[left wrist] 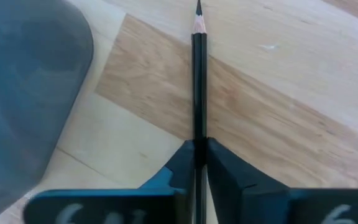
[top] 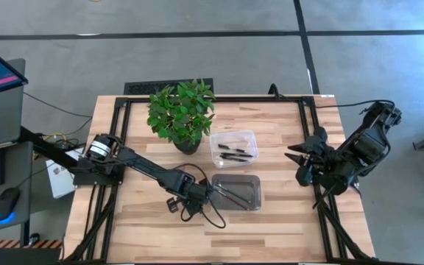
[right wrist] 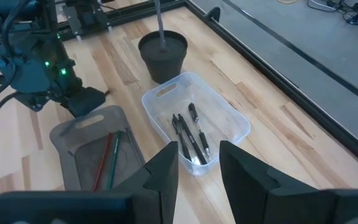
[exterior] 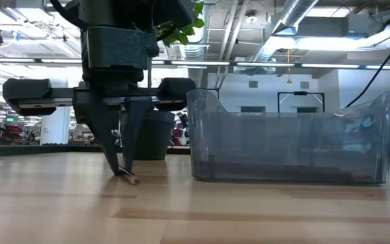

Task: Sort pens & pencils
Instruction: Put the black pencil into the black bin

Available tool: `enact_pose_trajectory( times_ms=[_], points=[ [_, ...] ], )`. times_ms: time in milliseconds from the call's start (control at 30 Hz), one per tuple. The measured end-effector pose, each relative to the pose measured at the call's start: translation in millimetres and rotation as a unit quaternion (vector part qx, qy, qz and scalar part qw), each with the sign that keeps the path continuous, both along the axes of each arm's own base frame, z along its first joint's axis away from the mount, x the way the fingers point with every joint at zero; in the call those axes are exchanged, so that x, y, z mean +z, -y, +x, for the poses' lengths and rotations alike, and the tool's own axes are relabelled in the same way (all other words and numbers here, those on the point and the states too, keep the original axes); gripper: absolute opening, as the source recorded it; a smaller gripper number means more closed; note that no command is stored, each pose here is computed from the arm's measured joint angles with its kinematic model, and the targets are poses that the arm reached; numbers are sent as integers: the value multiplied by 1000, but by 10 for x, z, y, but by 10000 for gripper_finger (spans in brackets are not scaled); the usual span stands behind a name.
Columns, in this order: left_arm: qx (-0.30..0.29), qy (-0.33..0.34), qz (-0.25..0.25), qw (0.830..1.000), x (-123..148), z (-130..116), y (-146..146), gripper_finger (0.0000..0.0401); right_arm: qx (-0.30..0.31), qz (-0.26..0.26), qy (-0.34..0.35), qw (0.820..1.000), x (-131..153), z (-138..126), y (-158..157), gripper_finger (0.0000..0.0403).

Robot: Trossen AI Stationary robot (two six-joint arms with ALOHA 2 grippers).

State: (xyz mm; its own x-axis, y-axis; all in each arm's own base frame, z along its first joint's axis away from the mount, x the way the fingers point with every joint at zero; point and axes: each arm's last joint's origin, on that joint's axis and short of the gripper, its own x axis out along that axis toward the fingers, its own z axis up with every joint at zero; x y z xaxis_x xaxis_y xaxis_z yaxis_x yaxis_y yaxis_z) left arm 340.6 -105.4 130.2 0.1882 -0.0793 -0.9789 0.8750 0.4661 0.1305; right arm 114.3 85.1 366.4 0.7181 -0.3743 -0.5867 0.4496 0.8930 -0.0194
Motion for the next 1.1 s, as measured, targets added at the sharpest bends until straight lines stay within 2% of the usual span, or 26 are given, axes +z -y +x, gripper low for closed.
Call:
enact_pose_trajectory(
  times_ms=[100, 300, 500, 1100],
  points=[
    [-5, 2, 1, 1000, -2, 1, -1, 8, 0, 1, 1, 1000, 1, 2, -2, 139],
    [-7, 5, -7, 1000, -5, 9, 0, 18, 1, 0, 0, 1000, 1, 3, -3, 137],
    [-7, 6, -9, 1000, -5, 11, 2, 5, 2, -2, 0, 1000, 1, 2, -2, 139],
    [-1, 7, -15, 1000, -4, 15, 6, 4, 2, -2, 0, 1000, 1, 2, -2, 137]
  ],
)
